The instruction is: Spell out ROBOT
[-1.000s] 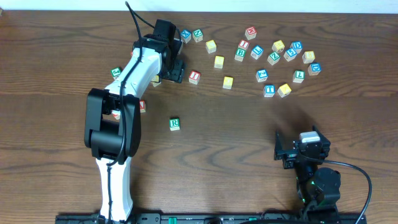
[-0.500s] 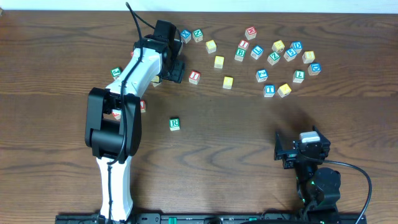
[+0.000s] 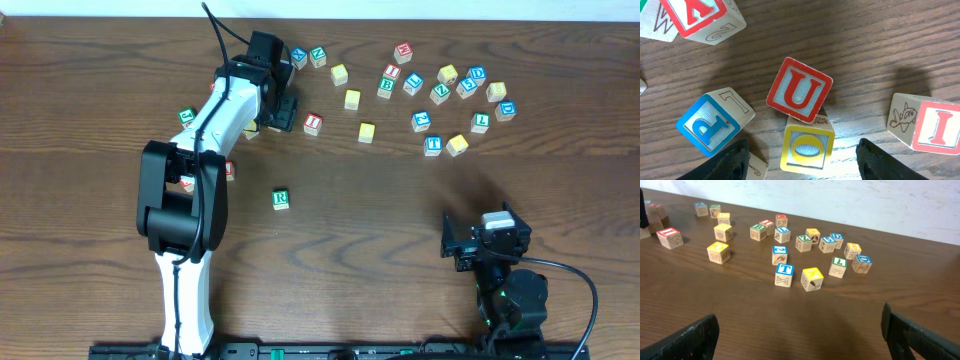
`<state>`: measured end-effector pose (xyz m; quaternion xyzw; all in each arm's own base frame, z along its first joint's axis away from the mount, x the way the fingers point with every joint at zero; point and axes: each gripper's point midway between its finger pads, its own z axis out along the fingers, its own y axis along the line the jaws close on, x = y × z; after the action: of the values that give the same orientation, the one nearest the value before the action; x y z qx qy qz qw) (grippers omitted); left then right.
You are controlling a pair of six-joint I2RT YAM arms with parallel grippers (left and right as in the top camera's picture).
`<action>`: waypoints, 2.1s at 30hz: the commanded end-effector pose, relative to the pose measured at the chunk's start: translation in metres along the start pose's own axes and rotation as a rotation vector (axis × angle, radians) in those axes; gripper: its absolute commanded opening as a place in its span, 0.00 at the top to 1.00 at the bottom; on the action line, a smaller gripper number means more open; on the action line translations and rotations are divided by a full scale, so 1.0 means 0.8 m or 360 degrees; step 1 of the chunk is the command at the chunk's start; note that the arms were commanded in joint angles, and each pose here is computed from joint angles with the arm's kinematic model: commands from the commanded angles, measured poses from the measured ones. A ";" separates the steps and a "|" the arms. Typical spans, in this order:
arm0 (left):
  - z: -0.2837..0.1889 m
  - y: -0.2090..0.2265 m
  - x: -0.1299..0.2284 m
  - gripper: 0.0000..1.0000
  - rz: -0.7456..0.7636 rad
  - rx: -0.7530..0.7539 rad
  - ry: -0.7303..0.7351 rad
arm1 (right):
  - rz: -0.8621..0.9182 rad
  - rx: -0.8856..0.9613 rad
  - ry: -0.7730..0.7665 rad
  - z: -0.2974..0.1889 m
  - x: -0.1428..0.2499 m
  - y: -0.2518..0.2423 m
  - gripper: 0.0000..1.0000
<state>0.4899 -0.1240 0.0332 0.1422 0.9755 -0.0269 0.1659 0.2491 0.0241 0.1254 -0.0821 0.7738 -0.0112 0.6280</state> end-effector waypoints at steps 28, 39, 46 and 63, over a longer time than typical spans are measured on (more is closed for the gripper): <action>0.027 -0.003 0.009 0.32 0.0115 0.0017 0.0055 | -0.0015 0.0002 0.0006 0.000 0.002 -0.001 0.01; 0.027 -0.003 0.005 0.39 0.0115 0.0015 0.0035 | -0.0016 0.0002 0.0006 0.000 0.002 -0.001 0.01; 0.027 -0.003 0.005 0.44 0.0115 0.0015 0.0038 | -0.0016 0.0002 0.0006 0.000 0.002 -0.001 0.01; 0.027 -0.003 0.006 0.54 0.0115 0.0015 0.0040 | -0.0016 0.0001 0.0006 0.000 0.002 0.000 0.01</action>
<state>0.4914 -0.1244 0.0161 0.1756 0.9714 -0.0209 0.1582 0.2491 0.0241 0.1254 -0.0821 0.7738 -0.0112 0.6280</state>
